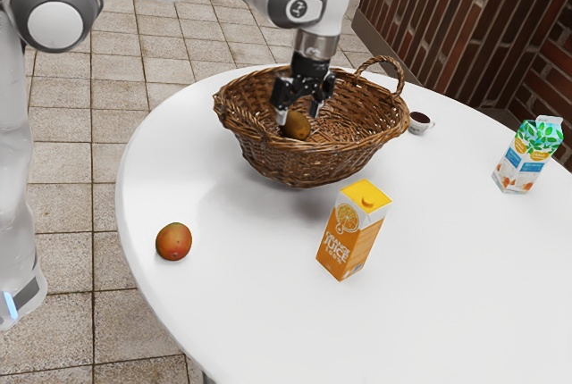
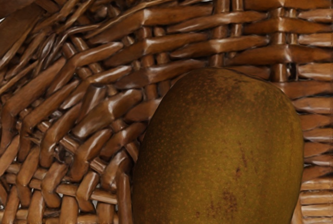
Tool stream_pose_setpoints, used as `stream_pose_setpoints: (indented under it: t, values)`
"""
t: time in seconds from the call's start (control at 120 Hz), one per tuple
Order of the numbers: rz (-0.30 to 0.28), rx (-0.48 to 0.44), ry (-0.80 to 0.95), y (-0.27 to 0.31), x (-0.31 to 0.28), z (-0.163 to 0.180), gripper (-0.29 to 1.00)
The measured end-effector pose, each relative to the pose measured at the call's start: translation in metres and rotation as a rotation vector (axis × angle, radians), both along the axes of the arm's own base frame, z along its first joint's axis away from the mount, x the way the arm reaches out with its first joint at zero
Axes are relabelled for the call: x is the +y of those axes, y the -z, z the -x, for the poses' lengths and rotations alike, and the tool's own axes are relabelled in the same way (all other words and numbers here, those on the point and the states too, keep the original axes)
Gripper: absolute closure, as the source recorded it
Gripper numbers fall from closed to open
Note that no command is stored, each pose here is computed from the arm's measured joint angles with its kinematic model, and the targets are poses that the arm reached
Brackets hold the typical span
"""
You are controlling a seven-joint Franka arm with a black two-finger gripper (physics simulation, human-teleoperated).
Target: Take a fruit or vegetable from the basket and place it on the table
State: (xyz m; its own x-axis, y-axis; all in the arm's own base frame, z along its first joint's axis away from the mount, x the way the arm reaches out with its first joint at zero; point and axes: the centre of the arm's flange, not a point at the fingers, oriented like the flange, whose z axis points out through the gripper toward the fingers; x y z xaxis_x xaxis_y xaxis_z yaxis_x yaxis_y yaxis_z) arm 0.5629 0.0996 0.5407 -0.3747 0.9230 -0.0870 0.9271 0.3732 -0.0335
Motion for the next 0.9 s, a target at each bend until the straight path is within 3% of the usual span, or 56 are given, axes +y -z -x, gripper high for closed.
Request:
stream_pose_setpoints:
  t: [0.35, 0.833, 0.9]
  values:
    - [-0.007, 0.005, -0.102, 0.012, 0.028, -0.003, 0.00]
    - [-0.011, 0.025, -0.127, 0.033, 0.020, -0.013, 0.00]
    - [-0.011, 0.026, -0.130, 0.034, 0.020, -0.014, 0.07]
